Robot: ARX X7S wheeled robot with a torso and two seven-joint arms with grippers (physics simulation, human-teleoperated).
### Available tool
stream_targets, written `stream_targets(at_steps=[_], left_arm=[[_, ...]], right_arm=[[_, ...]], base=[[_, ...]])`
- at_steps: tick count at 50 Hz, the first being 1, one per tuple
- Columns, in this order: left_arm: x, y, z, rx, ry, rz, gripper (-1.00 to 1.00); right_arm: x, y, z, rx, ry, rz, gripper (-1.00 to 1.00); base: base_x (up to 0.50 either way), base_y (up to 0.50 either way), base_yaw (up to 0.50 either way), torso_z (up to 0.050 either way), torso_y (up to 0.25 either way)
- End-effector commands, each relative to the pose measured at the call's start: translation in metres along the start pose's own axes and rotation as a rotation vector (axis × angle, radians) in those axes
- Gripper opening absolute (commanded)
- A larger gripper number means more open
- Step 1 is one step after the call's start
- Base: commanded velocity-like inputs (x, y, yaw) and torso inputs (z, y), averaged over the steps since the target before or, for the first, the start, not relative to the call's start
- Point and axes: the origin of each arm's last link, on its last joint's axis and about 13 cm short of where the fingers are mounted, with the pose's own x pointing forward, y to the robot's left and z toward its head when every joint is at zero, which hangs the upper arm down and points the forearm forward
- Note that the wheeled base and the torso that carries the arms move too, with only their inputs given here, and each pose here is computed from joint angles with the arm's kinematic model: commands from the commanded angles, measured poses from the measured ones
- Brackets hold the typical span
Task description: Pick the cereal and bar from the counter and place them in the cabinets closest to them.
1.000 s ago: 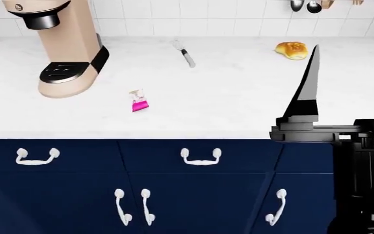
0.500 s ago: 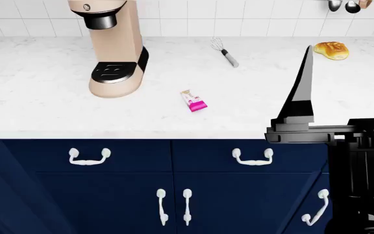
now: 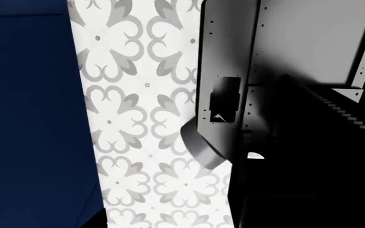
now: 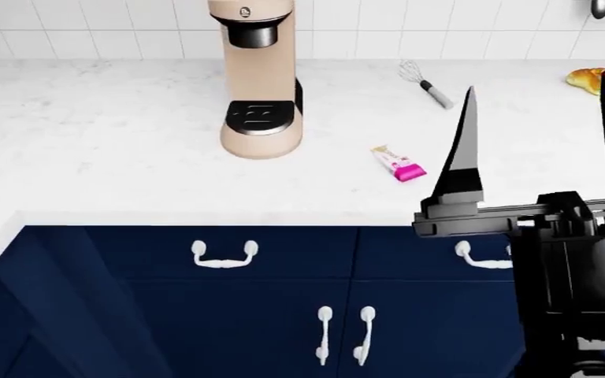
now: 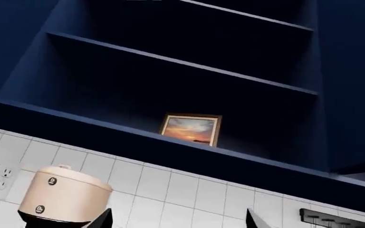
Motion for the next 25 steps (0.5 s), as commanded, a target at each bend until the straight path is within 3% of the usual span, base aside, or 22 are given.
stream_targets(at_steps=[1, 7, 12, 14, 18, 20, 25], left_arm=[[0.001, -0.002, 0.001, -0.013, -0.004, -0.008, 1.0], [0.001, -0.002, 0.001, -0.026, -0.004, -0.017, 1.0], [0.001, -0.002, 0.001, -0.038, -0.008, -0.025, 1.0], [0.001, -0.002, 0.001, -0.044, -0.007, -0.028, 1.0], [0.001, -0.002, 0.001, -0.052, -0.006, -0.031, 1.0], [0.001, -0.002, 0.001, -0.054, -0.006, -0.033, 1.0], [0.001, -0.002, 0.001, -0.06, -0.012, -0.038, 1.0]], right_arm=[[-0.002, -0.002, -0.024, 0.064, 0.329, 0.017, 1.0], [0.021, -0.013, -0.008, -0.048, 0.464, 0.184, 1.0], [0.034, -0.018, -0.006, 0.0, 0.692, 0.372, 1.0], [0.055, -0.052, -0.007, -0.087, 0.766, 0.169, 1.0], [0.066, -0.035, -0.007, -0.104, 0.854, 0.121, 1.0], [0.064, -0.026, 0.003, -0.082, 0.882, 0.085, 1.0], [0.057, -0.028, 0.049, 0.216, 1.059, 0.492, 1.0]], base=[[0.0, 0.0, 0.0, 0.0, 0.0], [0.0, 0.0, 0.0, 0.0, 0.0], [0.0, 0.0, 0.0, 0.0, 0.0], [0.0, 0.0, 0.0, 0.0, 0.0], [0.0, 0.0, 0.0, 0.0, 0.0], [0.0, 0.0, 0.0, 0.0, 0.0], [0.0, 0.0, 0.0, 0.0, 0.0]])
